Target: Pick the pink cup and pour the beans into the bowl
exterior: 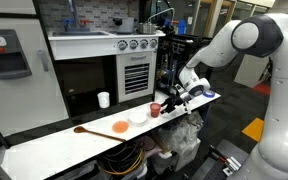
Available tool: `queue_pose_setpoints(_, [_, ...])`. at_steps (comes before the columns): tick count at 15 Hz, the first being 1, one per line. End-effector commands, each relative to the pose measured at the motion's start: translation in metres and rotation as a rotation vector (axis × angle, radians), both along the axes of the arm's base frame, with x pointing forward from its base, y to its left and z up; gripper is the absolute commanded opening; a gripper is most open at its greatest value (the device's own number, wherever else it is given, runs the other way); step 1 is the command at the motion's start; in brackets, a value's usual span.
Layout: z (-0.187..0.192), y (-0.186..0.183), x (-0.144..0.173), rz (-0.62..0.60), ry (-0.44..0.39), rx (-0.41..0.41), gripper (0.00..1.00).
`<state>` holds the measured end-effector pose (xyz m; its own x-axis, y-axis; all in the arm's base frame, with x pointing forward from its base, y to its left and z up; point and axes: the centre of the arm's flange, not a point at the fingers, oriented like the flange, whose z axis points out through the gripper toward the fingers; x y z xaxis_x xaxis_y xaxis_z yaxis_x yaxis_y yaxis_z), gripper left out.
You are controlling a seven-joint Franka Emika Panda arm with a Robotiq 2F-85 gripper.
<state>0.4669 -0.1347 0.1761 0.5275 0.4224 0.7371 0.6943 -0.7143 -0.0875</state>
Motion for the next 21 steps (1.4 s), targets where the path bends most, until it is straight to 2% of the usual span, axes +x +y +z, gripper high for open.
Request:
queue_pose_setpoints(1, [-0.009,0.004,0.011,0.024,-0.042,0.007,1.00])
queue_pose_setpoints(19, [-0.027,0.020,0.036,0.059,-0.066,0.019,1.00])
queue_pose_setpoints(20, [-0.027,0.020,0.037,0.059,-0.070,0.017,0.94])
queue_pose_setpoints(21, [-0.027,0.020,0.038,0.059,-0.072,0.016,0.74])
